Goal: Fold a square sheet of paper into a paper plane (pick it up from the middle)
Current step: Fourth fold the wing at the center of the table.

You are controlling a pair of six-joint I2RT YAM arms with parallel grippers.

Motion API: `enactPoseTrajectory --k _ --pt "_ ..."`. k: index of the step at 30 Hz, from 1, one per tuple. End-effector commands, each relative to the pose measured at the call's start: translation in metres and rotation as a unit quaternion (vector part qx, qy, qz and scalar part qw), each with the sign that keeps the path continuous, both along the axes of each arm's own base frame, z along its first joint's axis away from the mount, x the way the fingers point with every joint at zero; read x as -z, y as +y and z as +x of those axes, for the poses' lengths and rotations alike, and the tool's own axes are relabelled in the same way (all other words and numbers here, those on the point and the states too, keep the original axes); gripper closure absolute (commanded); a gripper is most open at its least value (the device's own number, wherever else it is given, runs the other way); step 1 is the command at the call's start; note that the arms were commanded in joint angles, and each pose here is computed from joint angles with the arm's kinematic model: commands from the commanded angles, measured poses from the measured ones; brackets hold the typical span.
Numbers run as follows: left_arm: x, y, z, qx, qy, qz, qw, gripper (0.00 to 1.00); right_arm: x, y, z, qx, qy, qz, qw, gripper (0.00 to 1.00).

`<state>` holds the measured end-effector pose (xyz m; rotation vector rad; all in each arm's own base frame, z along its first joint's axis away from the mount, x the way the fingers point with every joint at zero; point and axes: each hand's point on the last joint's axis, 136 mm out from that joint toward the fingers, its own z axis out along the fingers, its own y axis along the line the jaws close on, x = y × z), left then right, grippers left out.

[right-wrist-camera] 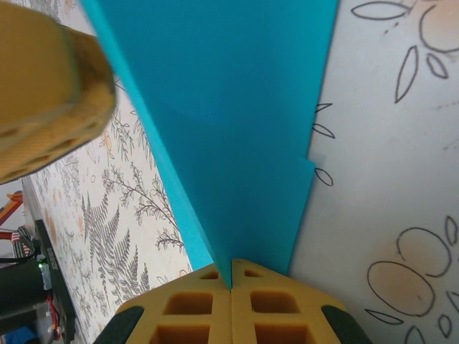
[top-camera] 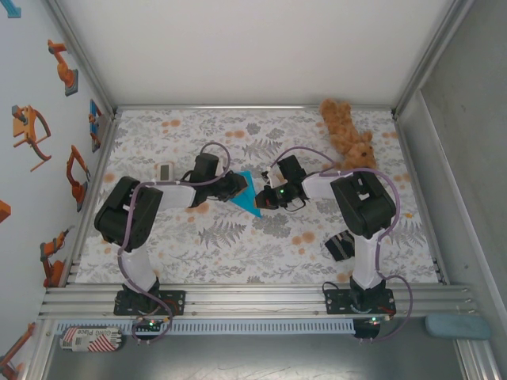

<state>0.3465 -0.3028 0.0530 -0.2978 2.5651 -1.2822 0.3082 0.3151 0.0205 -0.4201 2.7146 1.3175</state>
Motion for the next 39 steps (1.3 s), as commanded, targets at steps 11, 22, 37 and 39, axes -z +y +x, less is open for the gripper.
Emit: enactPoseTrajectory --k 11,22,37,39 --pt "0.006 -0.008 0.007 0.002 0.013 0.008 1.000 0.84 0.029 -0.014 -0.010 0.011 0.037 -0.037 0.999 0.86" --pt "0.010 -0.011 0.012 0.003 0.022 0.014 1.000 0.84 0.032 -0.019 -0.013 0.014 0.044 -0.039 0.998 0.90" --pt "0.011 0.017 -0.003 -0.003 0.020 0.055 0.998 0.68 0.029 -0.020 -0.013 0.007 0.043 -0.026 0.999 0.95" --pt "0.014 0.016 -0.006 0.003 0.024 0.058 0.998 0.66 0.030 -0.021 -0.013 0.004 0.042 -0.030 0.999 0.95"
